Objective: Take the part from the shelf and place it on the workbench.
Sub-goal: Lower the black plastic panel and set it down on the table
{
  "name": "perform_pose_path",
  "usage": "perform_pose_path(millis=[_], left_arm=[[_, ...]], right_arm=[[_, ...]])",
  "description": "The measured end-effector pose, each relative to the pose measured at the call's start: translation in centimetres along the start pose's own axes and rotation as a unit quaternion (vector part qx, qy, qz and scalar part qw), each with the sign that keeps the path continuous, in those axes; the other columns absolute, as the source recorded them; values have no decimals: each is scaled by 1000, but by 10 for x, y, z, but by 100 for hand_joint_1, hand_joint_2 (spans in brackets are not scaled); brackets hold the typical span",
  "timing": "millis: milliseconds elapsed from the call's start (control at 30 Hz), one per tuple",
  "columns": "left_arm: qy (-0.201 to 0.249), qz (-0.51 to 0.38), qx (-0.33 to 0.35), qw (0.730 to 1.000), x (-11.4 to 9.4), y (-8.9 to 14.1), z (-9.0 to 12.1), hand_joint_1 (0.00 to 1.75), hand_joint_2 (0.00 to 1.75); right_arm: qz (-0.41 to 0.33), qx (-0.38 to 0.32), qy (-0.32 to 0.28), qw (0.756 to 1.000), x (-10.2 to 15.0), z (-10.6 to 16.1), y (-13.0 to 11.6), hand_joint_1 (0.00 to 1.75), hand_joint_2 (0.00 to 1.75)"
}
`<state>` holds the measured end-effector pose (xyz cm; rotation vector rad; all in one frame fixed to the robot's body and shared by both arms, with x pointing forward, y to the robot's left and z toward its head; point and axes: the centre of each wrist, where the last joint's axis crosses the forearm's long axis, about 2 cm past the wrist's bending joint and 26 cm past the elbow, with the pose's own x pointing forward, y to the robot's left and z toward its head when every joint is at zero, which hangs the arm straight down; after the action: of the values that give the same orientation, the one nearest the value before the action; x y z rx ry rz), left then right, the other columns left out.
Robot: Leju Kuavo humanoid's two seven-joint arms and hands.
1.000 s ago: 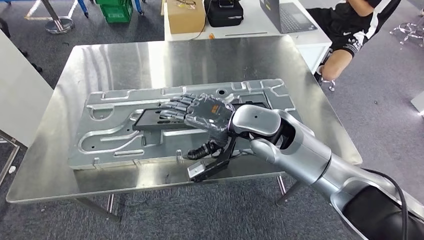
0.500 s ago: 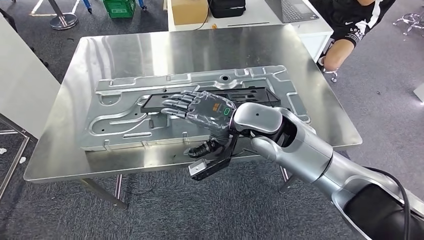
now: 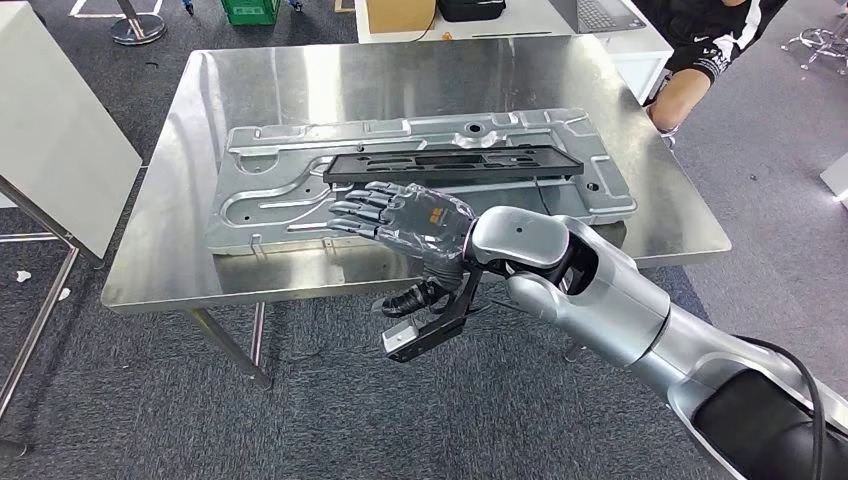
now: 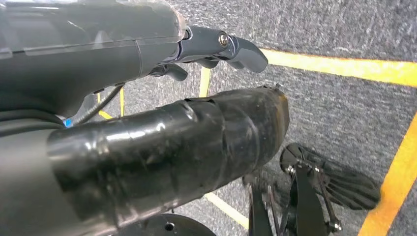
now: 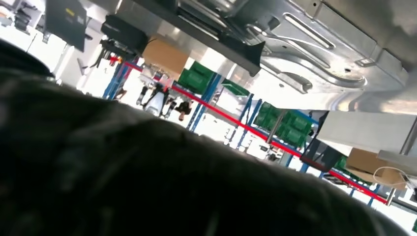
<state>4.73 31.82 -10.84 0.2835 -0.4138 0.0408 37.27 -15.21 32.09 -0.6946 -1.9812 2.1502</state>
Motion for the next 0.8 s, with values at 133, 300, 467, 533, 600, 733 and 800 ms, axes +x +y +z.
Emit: perform_pose_path(millis=[133,300,467,533,600,733,800], left_arm=[[1,-1,1,1000,-2,1,0,0,0],[1,-2,3,1000,-3,3,0,0,0],[0,-2,4,1000,-2,4,0,0,0],[-2,-2,5,1000,0,4,-1,0,0],[-2,-3,6,1000,-1,5,-1,0,0],[-3,-3,6,1000,0,5,-1,0,0],[-3,-3,6,1000,0,5,-1,0,0]], right_arm=[[3,-1,1,1000,-2,1,-2,0,0],[2,0,0,1000,-1,2,0,0,0],[0,2,0,1000,0,3,2,0,0],[1,2,1,1000,-1,3,2,0,0],[0,3,3,1000,-1,5,3,0,0],[0,7,6,1000,-3,7,5,0,0],[0,9,7,1000,-4,8,6,0,0]])
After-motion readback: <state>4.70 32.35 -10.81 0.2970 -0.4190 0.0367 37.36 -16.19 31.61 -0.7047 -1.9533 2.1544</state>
